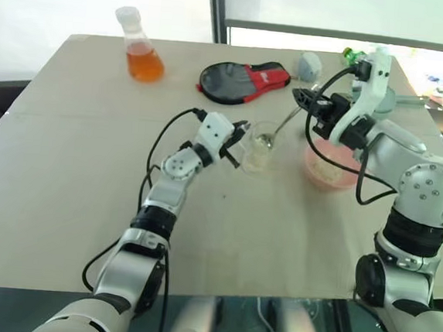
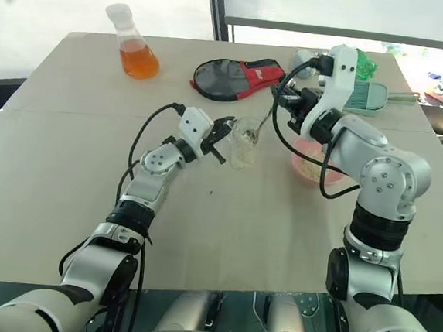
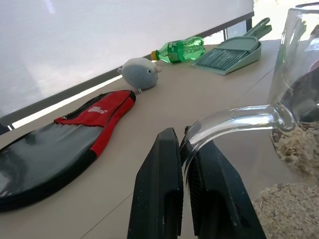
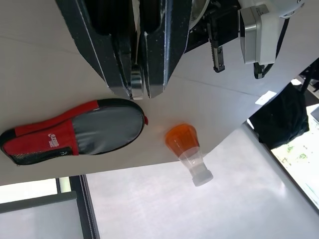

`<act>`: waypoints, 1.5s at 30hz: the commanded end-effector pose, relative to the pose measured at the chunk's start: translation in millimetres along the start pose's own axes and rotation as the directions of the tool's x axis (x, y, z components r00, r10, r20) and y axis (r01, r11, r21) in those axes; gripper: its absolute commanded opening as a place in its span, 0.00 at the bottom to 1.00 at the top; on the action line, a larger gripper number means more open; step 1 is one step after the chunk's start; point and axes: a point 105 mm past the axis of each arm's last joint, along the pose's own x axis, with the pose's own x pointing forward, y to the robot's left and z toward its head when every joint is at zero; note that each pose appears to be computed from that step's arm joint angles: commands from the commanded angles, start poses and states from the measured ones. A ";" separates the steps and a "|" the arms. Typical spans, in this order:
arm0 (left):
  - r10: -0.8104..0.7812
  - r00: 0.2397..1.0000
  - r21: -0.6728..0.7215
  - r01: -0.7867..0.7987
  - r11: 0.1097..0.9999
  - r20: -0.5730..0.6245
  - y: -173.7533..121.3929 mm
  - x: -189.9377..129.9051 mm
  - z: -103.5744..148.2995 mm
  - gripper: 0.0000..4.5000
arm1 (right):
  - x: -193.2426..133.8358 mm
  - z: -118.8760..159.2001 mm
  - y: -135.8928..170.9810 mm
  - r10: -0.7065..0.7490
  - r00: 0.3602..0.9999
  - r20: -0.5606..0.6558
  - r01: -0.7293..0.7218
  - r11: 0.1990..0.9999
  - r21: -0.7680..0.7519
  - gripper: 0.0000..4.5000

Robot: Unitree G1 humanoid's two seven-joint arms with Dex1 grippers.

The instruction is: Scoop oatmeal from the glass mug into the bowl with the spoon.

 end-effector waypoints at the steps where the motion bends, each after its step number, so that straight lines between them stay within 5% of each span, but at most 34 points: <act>1: -0.055 0.996 -0.014 0.054 0.998 -0.076 -15.3 -2.0 -20.6 0.00 | -5.4 9.7 7.6 0.016 0.999 0.030 -0.014 0.999 -0.048 0.00; 8: -0.057 0.995 -0.017 0.056 0.998 -0.076 -16.1 -0.7 -21.1 0.00 | -7.0 7.2 3.6 -0.003 1.000 0.020 0.004 0.999 -0.033 0.00; 17: -0.050 0.996 -0.028 0.048 0.998 -0.076 -17.1 -1.8 -23.2 0.00 | -12.6 -2.7 -13.8 -0.082 0.996 0.026 0.074 0.971 0.226 0.00; 25: -0.042 0.994 -0.062 0.035 0.997 -0.103 -19.3 -9.7 -38.1 0.00 | -28.5 -9.7 -41.6 -0.194 0.981 0.027 0.161 0.876 0.454 0.00; 45: -0.025 0.996 -0.164 0.010 0.986 -0.086 -29.1 -9.7 -48.2 0.00 | -55.6 -17.1 -68.1 -0.339 0.941 -0.011 0.237 0.635 0.736 0.00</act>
